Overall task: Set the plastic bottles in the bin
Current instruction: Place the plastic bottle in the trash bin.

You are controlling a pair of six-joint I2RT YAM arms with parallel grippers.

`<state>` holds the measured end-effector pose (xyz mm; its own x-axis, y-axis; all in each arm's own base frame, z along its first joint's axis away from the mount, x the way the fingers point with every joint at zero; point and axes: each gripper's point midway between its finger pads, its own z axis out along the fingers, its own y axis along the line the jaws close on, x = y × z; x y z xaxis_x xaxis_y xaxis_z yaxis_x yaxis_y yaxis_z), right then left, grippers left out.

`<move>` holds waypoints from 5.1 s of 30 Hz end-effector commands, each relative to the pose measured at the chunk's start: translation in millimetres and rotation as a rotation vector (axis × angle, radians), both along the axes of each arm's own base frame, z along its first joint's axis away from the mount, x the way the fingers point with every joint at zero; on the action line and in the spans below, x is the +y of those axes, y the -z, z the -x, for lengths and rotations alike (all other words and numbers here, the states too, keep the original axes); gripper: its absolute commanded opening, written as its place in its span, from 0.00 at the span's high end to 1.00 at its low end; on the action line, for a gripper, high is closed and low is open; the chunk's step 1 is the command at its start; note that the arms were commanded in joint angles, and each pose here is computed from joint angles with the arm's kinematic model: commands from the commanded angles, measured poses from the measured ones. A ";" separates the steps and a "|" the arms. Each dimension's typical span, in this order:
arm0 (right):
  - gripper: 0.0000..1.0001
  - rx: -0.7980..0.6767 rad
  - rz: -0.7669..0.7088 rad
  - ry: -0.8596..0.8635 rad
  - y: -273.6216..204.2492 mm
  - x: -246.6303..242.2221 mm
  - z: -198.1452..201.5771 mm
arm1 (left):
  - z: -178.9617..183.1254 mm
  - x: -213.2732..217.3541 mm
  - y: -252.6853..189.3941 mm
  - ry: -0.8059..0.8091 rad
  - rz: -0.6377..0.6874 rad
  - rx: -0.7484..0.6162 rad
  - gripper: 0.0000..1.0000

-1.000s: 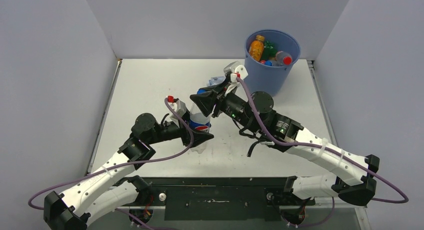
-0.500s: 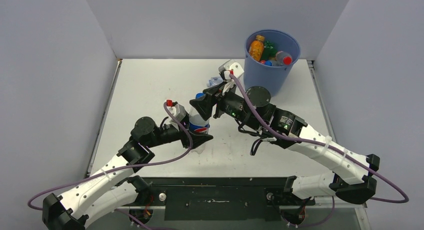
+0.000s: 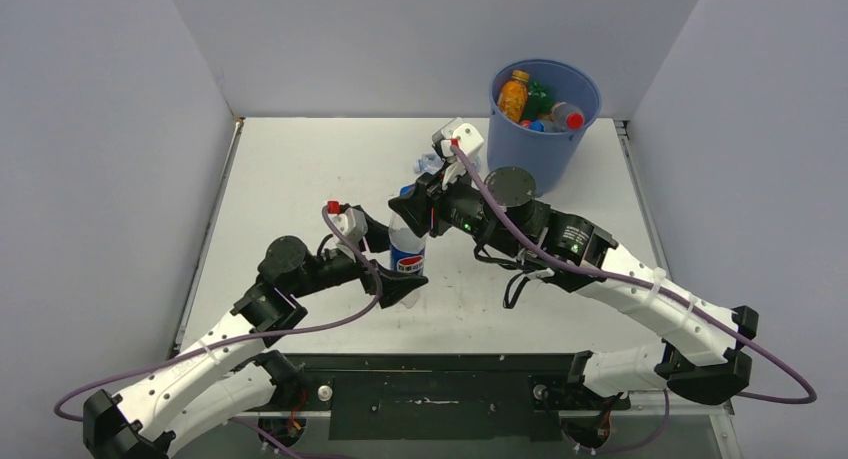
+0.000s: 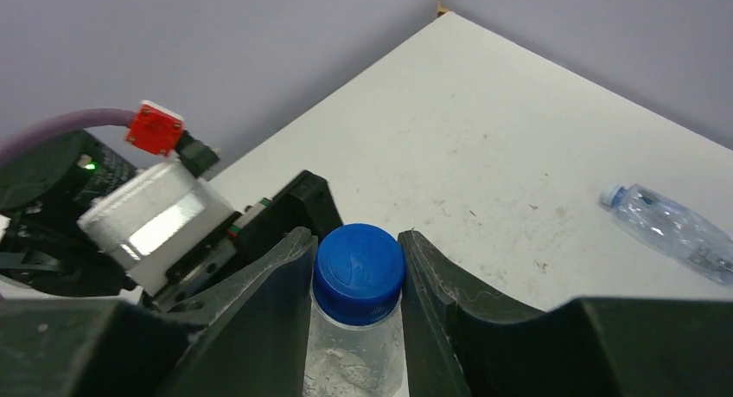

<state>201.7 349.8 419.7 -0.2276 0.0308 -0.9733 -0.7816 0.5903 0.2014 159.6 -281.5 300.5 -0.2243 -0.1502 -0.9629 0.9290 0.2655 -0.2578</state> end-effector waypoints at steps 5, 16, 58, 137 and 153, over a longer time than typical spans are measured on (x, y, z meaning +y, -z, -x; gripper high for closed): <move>0.95 -0.245 -0.053 0.490 -96.7 -100.5 -49.2 | -19.8 26.7 -36.6 -0.214 0.139 -0.130 0.04; 0.95 -0.610 -0.333 1.145 -161.1 -251.9 -157.7 | -33.7 38.1 -33.0 -0.323 0.138 -0.141 0.04; 0.95 -0.502 -0.286 1.176 -49.2 -314.2 -326.0 | -30.8 38.9 -33.4 -0.318 0.135 -0.183 0.04; 0.74 -0.200 -0.053 1.052 26.4 -288.2 -342.5 | -27.5 31.9 -25.9 -0.293 0.100 -0.186 0.04; 0.57 -0.083 0.064 1.090 75.7 -295.1 -350.0 | -28.8 30.3 -22.9 -0.292 0.089 -0.181 0.04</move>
<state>547.6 47.8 373.3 0.0543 0.0985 -0.9937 0.1658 0.9804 0.1063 191.4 -250.4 310.6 -0.0229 -0.2493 -0.9682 0.8382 0.5230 -0.1544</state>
